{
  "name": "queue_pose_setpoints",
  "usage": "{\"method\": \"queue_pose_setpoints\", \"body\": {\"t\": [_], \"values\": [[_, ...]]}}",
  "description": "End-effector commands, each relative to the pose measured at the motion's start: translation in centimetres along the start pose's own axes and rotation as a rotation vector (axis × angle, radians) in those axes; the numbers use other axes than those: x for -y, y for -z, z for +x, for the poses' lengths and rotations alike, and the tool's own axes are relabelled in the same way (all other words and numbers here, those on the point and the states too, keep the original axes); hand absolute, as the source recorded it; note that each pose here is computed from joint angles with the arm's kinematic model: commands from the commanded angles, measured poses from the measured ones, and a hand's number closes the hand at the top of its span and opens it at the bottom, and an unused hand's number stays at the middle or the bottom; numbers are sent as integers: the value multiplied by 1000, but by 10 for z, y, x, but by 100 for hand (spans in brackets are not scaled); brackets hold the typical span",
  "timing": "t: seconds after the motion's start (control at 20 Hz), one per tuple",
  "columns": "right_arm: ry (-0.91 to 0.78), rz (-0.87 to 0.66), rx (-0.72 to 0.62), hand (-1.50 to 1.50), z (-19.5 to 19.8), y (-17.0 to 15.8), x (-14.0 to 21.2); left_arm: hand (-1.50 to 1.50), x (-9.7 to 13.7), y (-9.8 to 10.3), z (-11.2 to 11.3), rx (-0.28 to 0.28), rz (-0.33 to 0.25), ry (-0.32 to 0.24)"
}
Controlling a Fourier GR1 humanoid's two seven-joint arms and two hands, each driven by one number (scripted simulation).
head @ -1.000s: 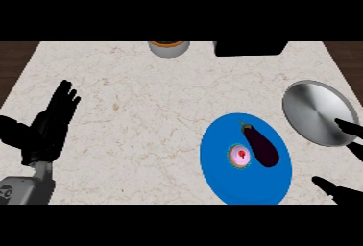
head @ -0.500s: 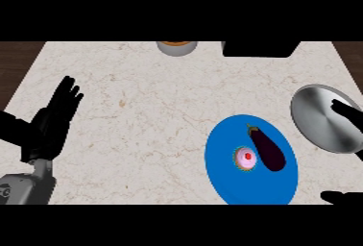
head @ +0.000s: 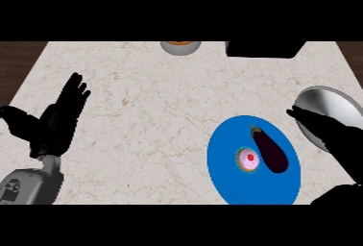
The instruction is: Pick the cupcake from the plate and place it in the pan
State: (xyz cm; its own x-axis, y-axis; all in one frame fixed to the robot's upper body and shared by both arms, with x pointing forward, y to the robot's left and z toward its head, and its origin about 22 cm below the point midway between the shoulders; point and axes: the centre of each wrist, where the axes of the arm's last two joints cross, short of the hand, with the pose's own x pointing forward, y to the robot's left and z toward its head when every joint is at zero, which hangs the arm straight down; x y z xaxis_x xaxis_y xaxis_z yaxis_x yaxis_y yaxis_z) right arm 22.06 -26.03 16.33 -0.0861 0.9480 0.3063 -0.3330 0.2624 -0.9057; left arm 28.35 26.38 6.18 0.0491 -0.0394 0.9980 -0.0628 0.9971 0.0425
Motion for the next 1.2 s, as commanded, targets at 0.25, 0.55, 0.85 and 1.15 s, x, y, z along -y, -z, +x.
{"method": "queue_pose_setpoints", "body": {"t": [0.25, 0.55, 0.85, 1.15], "values": [[-137, 212, -37, -150, 45, 23, -28, 0, -12, 3, -3, -1, 12, 3], [-310, 184, -84, -150, 67, 17, -21, 0, 0, -8, -14, -18, 20, -10], [-308, 128, -72, -150, 98, 12, -23, 0, -14, 16, -2, -13, 39, -4], [-314, 184, -109, -150, 108, 39, -41, 0, -9, -1, 6, 9, 20, 7]]}}
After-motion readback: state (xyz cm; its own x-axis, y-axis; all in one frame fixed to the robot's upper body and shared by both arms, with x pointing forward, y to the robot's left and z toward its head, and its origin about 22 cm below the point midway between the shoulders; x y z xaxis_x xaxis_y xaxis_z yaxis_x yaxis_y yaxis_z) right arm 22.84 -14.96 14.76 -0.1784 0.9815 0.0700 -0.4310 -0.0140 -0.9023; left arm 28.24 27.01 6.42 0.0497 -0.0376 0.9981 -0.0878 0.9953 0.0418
